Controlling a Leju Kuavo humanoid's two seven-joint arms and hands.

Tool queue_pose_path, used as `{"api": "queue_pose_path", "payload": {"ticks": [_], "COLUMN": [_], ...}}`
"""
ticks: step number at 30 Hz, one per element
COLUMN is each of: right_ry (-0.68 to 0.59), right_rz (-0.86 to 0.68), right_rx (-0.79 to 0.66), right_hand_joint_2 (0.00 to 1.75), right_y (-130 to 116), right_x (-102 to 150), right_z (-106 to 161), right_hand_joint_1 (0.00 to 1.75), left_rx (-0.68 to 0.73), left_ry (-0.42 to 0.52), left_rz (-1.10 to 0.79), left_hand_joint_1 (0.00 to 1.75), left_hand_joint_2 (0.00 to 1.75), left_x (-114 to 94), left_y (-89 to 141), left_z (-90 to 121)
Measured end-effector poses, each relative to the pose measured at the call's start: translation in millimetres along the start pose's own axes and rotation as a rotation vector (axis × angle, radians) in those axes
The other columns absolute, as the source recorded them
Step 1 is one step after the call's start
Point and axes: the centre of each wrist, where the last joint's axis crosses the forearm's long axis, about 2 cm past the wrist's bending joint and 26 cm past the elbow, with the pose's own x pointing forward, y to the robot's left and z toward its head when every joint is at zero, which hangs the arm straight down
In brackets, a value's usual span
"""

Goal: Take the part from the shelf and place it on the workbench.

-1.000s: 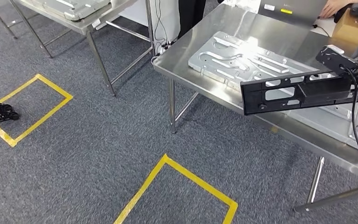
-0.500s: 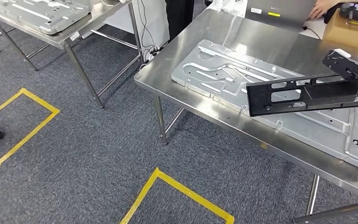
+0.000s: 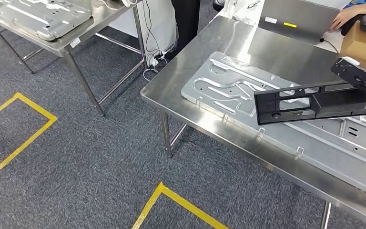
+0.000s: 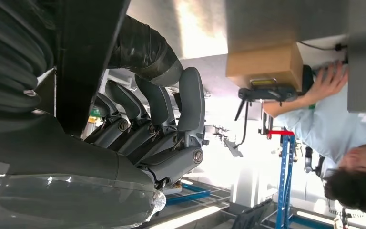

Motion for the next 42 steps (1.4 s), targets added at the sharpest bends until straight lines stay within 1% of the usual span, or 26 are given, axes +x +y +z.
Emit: {"api": "queue_pose_path", "payload": {"ticks": [4,9,16,26,30,35,40,42], "right_ry": [0.005,0.008,0.008,0.048,0.054,0.067,0.066,0.065], "right_rz": [0.006,0.003,-0.003,-0.017,-0.012,-0.014,-0.014,-0.013], "right_rx": [0.013,-0.009,0.01,0.0,0.018,0.01,0.006,0.008], "right_hand_joint_2": [1.75,1.75,1.75,1.75,1.75,1.75,1.75,1.75], "right_y": [4,-3,4,5,13,11,11,12], "right_x": [-3,-5,-8,-28,-32,-37,-38,-38], "right_z": [1,-1,3,8,12,12,13,13], "right_hand_joint_1": [1.71,1.71,1.71,1.71,1.71,1.71,1.71,0.86], "left_rx": [0.003,0.003,0.003,0.019,0.02,0.019,0.017,0.016], "left_ry": [-0.001,-0.01,-0.002,0.003,0.005,0.002,0.001,0.001], "left_rz": [0.001,0.002,0.001,0.009,0.014,0.015,0.015,0.014], "left_hand_joint_1": [0.0,0.0,0.0,0.0,0.0,0.0,0.0,0.0], "left_hand_joint_2": [1.75,1.75,1.75,1.75,1.75,1.75,1.75,1.75], "left_x": [1,5,2,4,4,6,6,6], "left_y": [1,1,1,2,2,1,0,0], "left_z": [-1,-2,-1,-2,-2,-3,-2,-2]}}
